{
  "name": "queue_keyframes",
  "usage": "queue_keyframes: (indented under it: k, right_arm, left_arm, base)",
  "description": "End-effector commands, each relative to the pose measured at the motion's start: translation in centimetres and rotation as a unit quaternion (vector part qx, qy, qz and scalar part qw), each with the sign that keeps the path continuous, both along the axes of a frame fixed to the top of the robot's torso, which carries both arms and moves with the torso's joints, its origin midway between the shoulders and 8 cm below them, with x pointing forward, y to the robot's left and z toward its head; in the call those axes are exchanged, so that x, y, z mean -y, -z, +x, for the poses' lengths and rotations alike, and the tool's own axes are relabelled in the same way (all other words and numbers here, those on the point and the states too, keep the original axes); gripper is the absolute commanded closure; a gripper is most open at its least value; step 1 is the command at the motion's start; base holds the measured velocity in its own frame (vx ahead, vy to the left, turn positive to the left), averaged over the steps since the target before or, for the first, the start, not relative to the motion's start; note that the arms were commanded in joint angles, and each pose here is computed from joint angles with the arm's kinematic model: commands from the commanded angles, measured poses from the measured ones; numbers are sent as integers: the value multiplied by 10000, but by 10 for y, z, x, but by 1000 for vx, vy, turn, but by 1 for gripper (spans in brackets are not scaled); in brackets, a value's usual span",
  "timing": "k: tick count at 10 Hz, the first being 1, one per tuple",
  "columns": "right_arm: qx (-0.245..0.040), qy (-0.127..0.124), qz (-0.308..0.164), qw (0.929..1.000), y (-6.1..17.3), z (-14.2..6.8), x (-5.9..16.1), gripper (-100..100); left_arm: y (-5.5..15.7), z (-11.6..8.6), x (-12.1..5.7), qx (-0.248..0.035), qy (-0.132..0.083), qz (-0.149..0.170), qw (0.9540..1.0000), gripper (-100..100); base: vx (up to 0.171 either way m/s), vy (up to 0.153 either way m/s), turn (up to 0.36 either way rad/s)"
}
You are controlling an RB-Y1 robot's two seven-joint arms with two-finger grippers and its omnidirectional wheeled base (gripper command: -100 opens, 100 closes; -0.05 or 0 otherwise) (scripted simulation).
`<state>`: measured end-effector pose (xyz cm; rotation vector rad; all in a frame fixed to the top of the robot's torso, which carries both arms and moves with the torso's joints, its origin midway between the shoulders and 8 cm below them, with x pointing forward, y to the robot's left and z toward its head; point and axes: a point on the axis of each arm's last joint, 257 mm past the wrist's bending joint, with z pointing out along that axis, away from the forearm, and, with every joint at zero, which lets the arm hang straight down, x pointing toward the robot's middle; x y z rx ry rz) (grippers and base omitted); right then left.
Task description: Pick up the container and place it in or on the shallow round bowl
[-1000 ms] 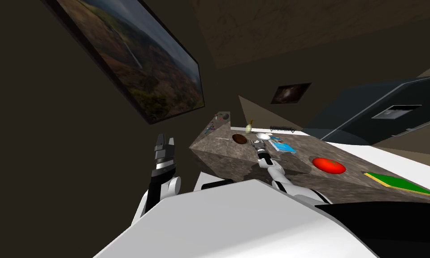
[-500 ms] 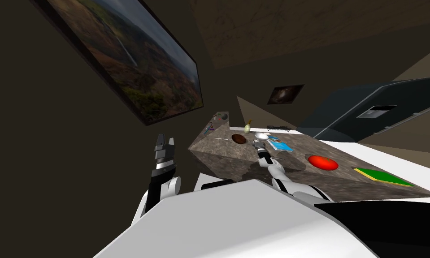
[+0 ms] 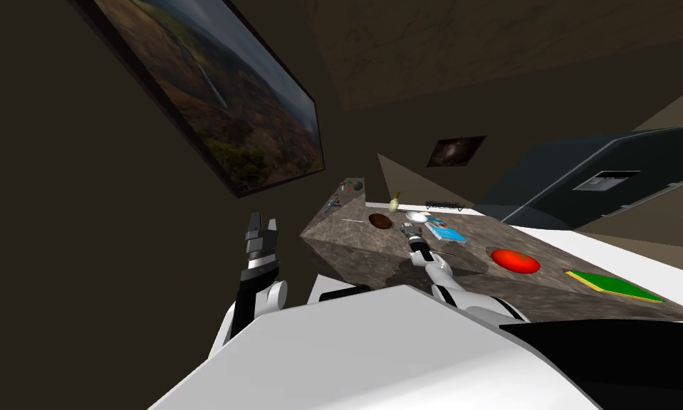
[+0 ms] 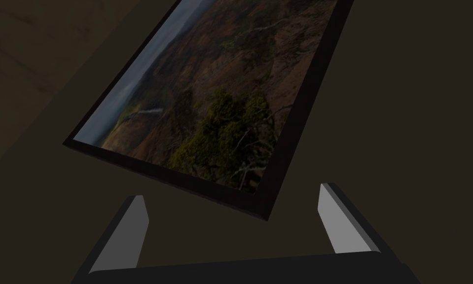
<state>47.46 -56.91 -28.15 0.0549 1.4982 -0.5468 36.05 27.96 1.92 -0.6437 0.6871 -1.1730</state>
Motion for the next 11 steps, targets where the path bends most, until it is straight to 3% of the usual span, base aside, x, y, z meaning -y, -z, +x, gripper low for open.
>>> queue_keyframes:
  k: [1, 6, 7, 8, 9, 11]
  right_arm:
    - [-16, 85, 11, 10000, 3, -5, 0, 100]
    - [-27, 487, 17, 9988, 10, -32, 7, 100]
    - [-4, 437, 16, 9990, 8, -26, 7, 100]
    - [-5, 444, 9, 9990, 8, -27, 7, 0]
    - [45, 421, 81, 9991, 7, -26, 3, 100]
    - [141, 369, 237, 9989, 3, -17, -7, 100]
  left_arm:
    - [0, 0, 0, 0, 0, 0, 10000, 0]
    - [0, 0, 0, 0, 0, 0, 10000, 0]
    - [0, 0, 0, -1, 0, 0, 10000, 0]
    - [0, 0, 0, -1, -1, 0, 10000, 0]
    - [0, 0, 0, -1, -1, 0, 10000, 0]
    - [0, 0, 0, 0, 0, -1, 10000, 0]
  base:
    - [-53, -68, 196]
    - [-44, -57, 168]
    - [-19, -23, 37]
    - [0, 0, 0]
    - [-102, 11, -18]
    - [-153, 41, -19]
